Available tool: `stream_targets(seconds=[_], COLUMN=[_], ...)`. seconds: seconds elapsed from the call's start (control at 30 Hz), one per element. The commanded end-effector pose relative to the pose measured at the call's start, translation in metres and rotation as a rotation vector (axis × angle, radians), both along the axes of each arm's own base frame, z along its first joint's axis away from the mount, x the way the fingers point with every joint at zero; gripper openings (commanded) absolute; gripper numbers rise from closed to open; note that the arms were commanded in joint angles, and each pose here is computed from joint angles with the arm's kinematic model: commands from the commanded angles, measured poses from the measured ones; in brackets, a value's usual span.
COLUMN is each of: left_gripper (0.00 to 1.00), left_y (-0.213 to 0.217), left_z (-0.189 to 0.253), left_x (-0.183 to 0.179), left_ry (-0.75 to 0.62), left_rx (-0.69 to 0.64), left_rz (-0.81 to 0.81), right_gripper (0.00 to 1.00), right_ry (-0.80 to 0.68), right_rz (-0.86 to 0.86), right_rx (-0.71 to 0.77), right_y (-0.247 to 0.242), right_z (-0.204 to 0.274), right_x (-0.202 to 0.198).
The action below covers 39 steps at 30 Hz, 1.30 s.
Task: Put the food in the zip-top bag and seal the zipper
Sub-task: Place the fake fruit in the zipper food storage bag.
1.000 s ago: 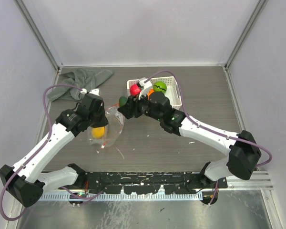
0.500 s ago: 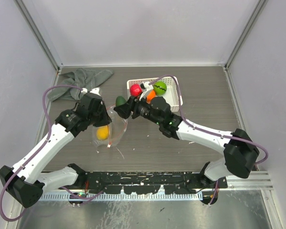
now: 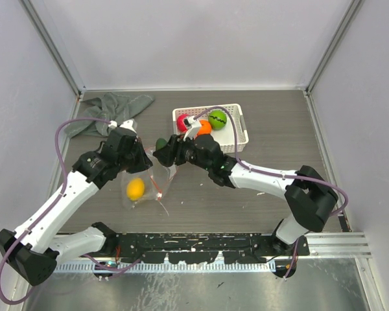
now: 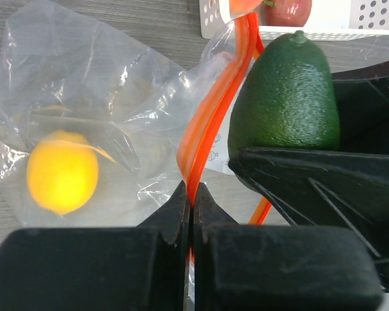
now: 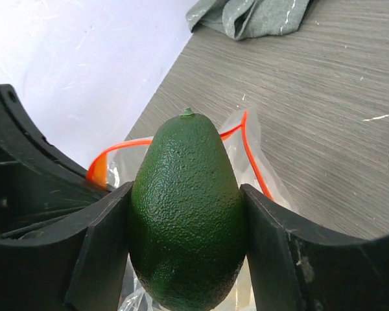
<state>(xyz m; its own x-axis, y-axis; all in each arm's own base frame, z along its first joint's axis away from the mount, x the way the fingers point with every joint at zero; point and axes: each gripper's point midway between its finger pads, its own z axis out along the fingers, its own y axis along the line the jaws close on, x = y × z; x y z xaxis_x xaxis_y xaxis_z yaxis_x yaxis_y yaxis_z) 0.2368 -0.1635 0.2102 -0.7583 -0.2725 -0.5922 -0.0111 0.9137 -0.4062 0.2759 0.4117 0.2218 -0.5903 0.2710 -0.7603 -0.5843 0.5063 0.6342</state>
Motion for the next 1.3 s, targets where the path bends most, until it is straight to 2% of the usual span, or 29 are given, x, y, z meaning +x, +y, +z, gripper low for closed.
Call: stream_targets(seconds=[0.0,0.17,0.37,0.57,0.87,1.27], left_gripper=[0.0,0.0,0.0,0.0,0.0,0.0], left_y=[-0.004,-0.003,-0.003,-0.003,0.003,0.017], left_z=[0.016,0.014,0.013,0.011,0.008,0.009], left_x=[0.007,0.008,0.009,0.009,0.009,0.009], left_ry=[-0.065,-0.063,-0.062,-0.061,-0.06,-0.08], left_rx=[-0.053,-0.049,-0.05,-0.046,-0.016,0.044], left_rz=[0.009,0.018,0.023,0.025,0.037,0.059], right_gripper=[0.39,0.49,0.67,0.77,0.81,0.81], right_ry=[-0.026,-0.029,-0.045,-0.068,-0.113,-0.23], right_rz=[-0.008,0.03,0.061,0.08,0.097,0.119], right_rx=[0.018,-0.008,-0.017,-0.023,-0.028,-0.126], right_y=[0.004,0.006,0.007,0.007,0.002,-0.012], right_z=[0.009,0.002,0.003,0.007,0.021,0.047], right_x=[0.002,-0.002,-0.008,-0.012,-0.017,-0.018])
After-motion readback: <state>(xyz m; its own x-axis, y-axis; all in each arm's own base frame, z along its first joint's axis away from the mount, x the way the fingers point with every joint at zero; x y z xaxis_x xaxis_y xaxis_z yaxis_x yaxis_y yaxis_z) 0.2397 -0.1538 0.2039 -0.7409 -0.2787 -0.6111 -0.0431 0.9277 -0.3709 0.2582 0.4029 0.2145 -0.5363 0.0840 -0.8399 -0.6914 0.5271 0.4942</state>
